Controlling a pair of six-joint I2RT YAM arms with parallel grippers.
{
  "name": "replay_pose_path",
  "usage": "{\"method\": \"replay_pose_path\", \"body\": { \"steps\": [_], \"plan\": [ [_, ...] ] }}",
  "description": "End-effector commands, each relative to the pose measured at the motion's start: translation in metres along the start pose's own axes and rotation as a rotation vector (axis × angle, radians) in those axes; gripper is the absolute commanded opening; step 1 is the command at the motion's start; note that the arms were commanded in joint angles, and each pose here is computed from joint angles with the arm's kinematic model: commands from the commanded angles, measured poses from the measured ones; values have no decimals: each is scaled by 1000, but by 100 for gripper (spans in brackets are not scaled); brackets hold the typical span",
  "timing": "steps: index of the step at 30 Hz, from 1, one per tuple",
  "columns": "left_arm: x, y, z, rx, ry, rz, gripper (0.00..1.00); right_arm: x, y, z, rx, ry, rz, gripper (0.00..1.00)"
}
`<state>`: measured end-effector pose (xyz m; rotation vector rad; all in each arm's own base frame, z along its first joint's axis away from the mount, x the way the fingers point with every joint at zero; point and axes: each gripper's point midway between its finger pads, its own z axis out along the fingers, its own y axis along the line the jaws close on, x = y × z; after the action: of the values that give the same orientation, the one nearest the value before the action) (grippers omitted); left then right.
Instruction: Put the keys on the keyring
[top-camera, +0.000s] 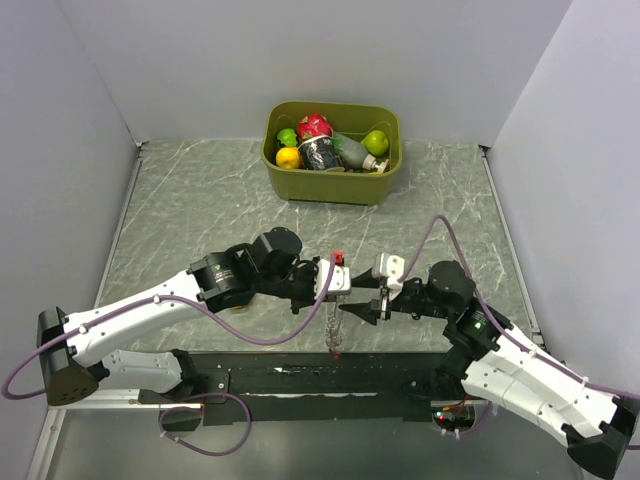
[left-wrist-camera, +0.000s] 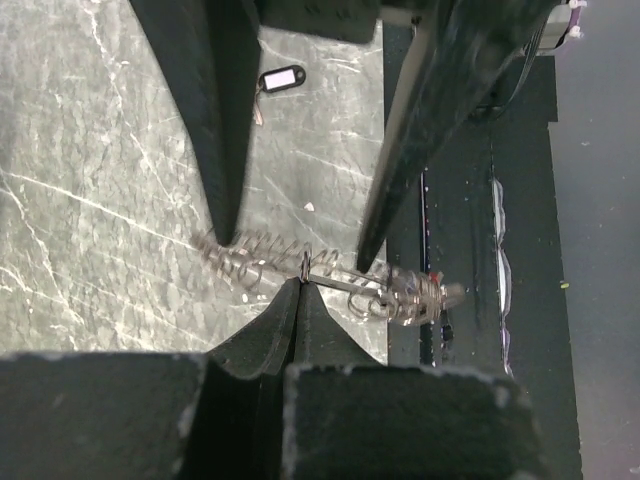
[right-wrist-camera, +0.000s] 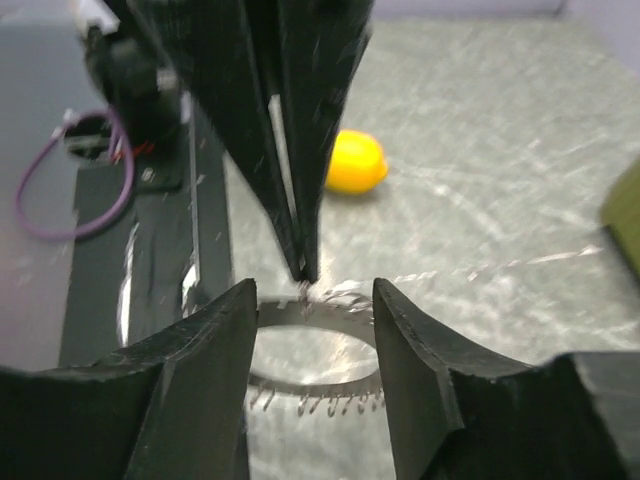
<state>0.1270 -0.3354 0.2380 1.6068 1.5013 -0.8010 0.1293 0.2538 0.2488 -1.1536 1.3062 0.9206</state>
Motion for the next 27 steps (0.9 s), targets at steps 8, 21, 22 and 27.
{"method": "replay_pose_path", "body": {
  "steps": [8, 21, 22, 27],
  "plan": [
    [-29, 7, -3, -24, -58, 48, 1, -2, 6, 9, -64, 11, 2, 40],
    [-26, 14, -4, -79, -73, 43, 1, 7, -8, 19, -9, 58, 67, 0],
    [-31, 20, -7, -115, -98, 43, 1, 5, -10, 18, 6, 47, 64, 0],
    [-38, 34, -21, -247, -210, -5, 34, -9, -13, 14, 50, -52, 63, 0]
  ]
}}
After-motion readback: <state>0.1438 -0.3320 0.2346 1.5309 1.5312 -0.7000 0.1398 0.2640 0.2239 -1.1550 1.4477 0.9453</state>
